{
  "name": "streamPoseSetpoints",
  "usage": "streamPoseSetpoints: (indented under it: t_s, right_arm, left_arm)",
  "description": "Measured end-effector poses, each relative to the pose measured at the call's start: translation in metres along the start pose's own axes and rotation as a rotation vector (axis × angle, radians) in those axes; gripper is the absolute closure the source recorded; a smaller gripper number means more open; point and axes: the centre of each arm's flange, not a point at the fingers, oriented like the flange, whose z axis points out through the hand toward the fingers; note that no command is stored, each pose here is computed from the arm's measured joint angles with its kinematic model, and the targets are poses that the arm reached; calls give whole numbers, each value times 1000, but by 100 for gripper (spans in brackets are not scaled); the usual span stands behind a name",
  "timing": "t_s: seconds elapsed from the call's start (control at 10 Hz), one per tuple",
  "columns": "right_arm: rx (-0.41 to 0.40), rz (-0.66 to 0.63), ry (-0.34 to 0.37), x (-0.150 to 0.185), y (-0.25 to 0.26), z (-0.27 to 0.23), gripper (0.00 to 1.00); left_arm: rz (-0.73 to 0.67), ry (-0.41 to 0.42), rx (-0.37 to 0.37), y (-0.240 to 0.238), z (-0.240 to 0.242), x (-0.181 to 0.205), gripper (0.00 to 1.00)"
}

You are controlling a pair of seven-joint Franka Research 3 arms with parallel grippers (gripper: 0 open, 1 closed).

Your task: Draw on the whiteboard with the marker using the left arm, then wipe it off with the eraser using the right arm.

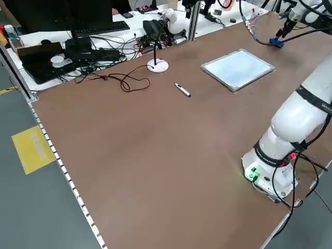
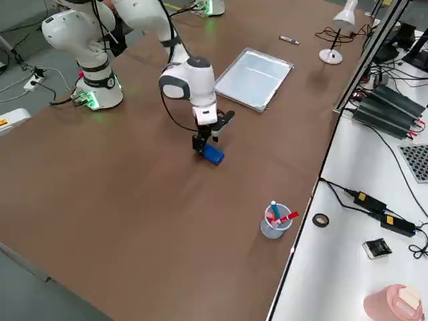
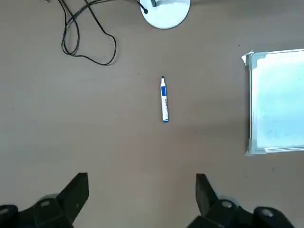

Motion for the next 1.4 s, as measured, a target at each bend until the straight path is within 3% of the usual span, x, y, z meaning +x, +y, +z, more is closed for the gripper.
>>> streamPoseSetpoints:
  t_s: [0.3, 0.7, 1.0, 1.4]
  right_arm:
    - [-90, -43, -46, 31, -24, -70, 0]
    - [-200, -80, -104, 81, -75, -203, 0]
    - [-140, -137, -104, 107, -57, -264, 0]
    - [-34, -60, -126, 121, -4, -291, 0]
  left_arm:
    - [0, 3, 0, 0, -1, 0, 0]
    - [-2, 7, 0, 0, -3, 0, 0]
    - [-3, 15, 0, 0, -7, 0, 0]
    - [-3, 24, 1, 0, -12, 1, 0]
